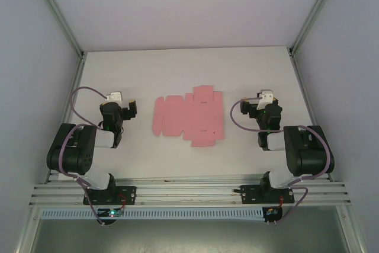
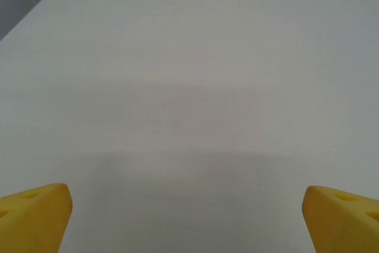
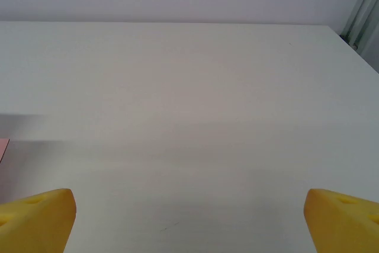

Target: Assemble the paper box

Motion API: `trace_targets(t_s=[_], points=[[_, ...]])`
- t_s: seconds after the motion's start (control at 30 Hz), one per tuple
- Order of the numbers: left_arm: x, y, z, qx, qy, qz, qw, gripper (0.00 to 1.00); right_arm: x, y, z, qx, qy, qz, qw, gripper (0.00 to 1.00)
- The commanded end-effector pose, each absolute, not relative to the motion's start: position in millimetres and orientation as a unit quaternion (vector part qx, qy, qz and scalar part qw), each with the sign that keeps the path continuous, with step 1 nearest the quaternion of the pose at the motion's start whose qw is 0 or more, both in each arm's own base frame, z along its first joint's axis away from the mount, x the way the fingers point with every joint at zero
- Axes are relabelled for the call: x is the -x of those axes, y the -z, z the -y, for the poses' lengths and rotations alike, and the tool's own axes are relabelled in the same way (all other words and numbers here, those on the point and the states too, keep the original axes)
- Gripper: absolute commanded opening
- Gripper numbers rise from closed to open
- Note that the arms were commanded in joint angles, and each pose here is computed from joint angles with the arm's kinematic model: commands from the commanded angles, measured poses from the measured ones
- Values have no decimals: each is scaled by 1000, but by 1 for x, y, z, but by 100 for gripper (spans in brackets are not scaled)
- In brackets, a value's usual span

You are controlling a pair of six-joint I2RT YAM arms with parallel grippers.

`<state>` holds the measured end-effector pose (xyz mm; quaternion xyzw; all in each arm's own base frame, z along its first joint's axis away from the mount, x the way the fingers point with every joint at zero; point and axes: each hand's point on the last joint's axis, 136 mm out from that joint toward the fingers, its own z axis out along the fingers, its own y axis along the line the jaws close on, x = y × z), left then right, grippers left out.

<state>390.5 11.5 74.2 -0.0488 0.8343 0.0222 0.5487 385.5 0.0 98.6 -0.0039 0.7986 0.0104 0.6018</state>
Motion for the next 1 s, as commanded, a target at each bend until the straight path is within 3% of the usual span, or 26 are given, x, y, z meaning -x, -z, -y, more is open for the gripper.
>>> trace_targets(t_s=[0.0,0.97], points=[[-397,-86,-11,36,-20,-826,563,100,-391,-114,-1,0,-10,-785,619,98],[-399,-85,-6,26,-3,-829,558,100,-392,-115,-1,-1,-11,-784,621,98]])
